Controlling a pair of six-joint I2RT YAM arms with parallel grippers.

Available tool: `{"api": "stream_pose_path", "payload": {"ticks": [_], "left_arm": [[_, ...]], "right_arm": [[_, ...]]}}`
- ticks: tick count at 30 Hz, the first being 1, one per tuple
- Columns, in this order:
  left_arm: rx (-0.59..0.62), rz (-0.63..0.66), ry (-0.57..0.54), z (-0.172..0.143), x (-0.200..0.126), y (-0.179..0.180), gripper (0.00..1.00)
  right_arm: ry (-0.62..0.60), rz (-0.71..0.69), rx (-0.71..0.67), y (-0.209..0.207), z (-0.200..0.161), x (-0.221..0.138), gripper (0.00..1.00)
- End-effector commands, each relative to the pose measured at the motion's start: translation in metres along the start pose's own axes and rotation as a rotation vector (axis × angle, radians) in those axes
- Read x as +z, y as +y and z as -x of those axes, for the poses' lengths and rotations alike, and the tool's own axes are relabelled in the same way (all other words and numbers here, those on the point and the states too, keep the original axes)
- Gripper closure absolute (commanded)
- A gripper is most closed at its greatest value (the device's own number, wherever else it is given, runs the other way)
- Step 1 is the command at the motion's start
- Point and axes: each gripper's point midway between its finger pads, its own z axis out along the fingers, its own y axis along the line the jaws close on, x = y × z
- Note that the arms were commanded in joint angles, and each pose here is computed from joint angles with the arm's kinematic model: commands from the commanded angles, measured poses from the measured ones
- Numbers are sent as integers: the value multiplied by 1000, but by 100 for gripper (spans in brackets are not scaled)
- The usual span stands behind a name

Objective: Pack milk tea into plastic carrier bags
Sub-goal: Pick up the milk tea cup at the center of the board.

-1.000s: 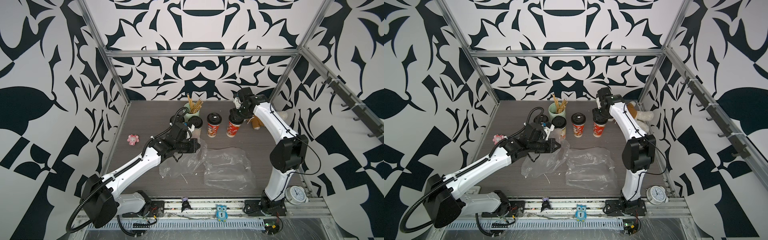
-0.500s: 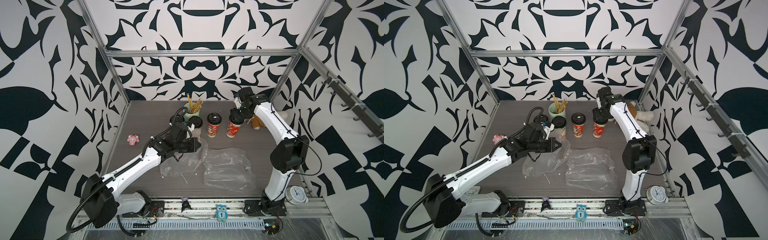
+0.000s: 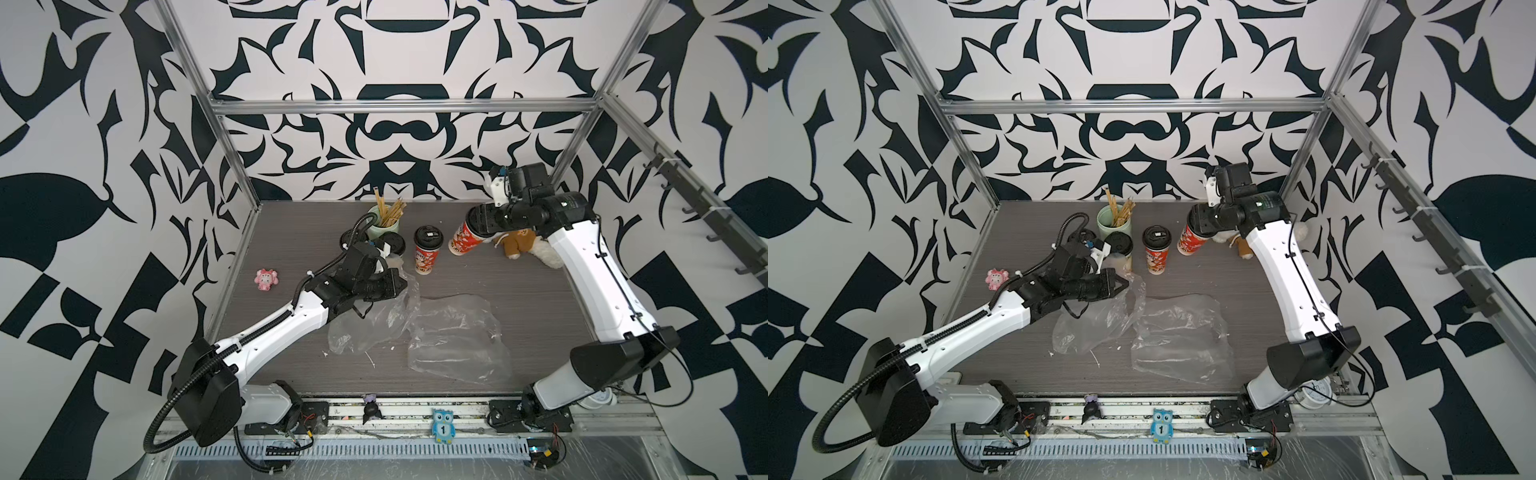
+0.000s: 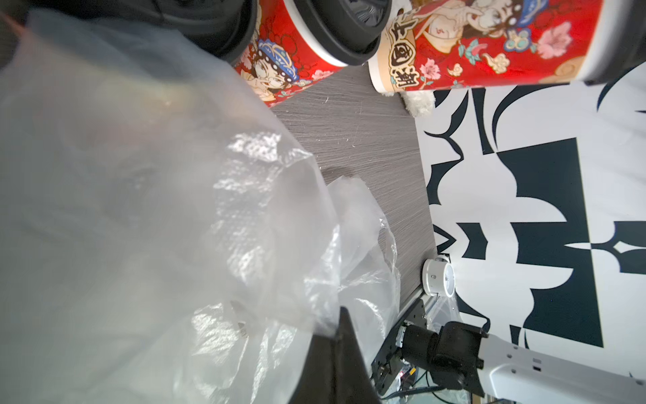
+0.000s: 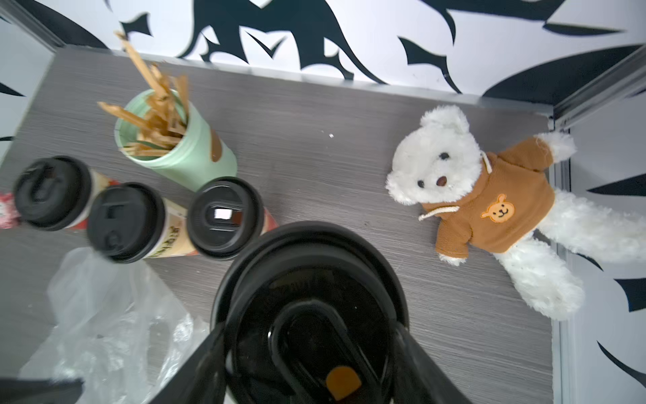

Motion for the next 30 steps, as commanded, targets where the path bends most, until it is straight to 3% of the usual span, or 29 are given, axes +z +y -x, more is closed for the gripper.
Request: {"api": "stream_pose_path", "payload": {"ticks": [1,11,30], "left_arm": [[-48,-42,-69,14,-2,-8,100],[-110,-91,-159,26,-5,-12,100],[-136,-223,-292,36,-21,-30,100]], "right_arm": [[-66,89,13,22,5,-31,99],[-107,366,100,72,-18,-64,100],[-11,603,238,127,-78,-34,100]]}}
